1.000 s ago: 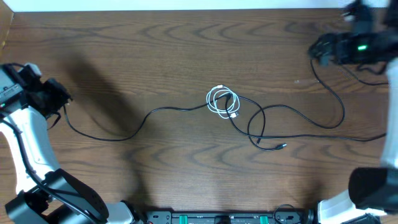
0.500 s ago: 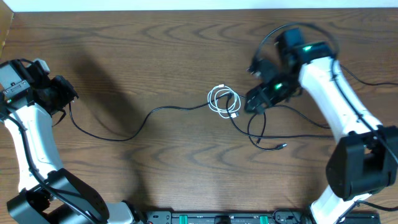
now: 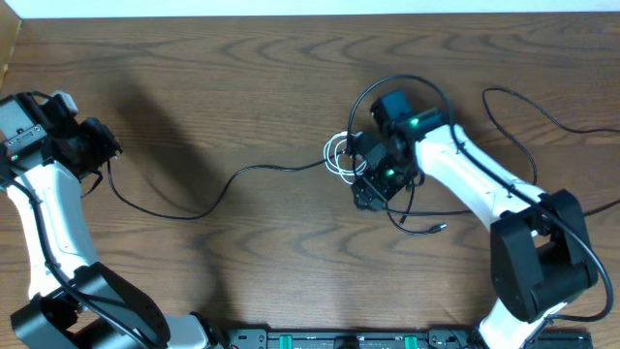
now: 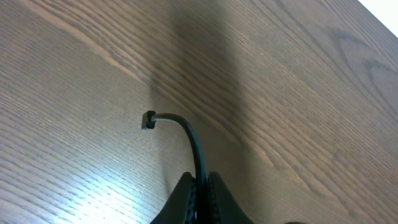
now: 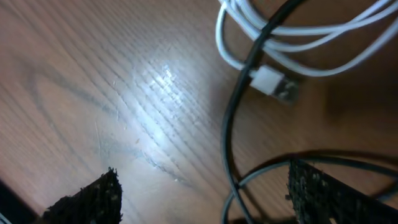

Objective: Untangle cables

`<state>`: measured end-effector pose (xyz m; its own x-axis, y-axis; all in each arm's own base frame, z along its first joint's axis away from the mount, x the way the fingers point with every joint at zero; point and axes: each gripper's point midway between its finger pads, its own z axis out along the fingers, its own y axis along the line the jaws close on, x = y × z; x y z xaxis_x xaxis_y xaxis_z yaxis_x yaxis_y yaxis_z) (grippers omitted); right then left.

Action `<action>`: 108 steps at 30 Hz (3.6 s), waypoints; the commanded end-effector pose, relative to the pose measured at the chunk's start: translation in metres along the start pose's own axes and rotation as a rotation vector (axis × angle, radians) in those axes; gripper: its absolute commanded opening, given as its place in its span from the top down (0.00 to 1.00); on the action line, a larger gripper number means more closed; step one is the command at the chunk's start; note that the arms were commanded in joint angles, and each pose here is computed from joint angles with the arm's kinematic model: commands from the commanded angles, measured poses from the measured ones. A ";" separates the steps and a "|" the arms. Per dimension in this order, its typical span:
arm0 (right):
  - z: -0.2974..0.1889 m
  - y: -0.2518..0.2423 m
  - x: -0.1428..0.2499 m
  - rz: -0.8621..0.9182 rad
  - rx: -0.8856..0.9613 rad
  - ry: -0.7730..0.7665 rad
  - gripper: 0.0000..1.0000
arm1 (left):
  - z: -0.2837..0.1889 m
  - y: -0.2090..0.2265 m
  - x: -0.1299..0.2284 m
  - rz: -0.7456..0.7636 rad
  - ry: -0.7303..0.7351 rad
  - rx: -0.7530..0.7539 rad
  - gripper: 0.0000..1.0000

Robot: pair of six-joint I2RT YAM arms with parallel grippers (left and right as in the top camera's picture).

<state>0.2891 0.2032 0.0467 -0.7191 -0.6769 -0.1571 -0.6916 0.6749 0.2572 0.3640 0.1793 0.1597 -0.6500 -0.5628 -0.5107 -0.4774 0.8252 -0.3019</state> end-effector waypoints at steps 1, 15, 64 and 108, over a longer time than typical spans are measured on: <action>0.017 0.010 0.011 0.004 -0.006 0.037 0.17 | -0.004 -0.004 -0.004 0.016 -0.016 0.009 0.92; 0.031 -0.007 0.003 0.019 0.113 -0.015 0.20 | -0.004 -0.004 -0.004 0.016 -0.015 0.009 0.93; -0.144 -0.185 0.069 0.581 0.642 -0.179 0.99 | -0.004 -0.004 -0.004 0.016 -0.015 0.009 0.92; -0.006 -0.058 0.007 0.847 0.197 -0.041 0.30 | -0.003 -0.004 -0.003 0.015 -0.012 0.009 0.92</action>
<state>0.3293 0.1566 0.0465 -0.9981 0.0396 -0.0465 0.0297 0.9800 0.1970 0.3641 0.1792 0.1597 -0.6499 -0.5627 -0.5109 -0.4771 0.8253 -0.3021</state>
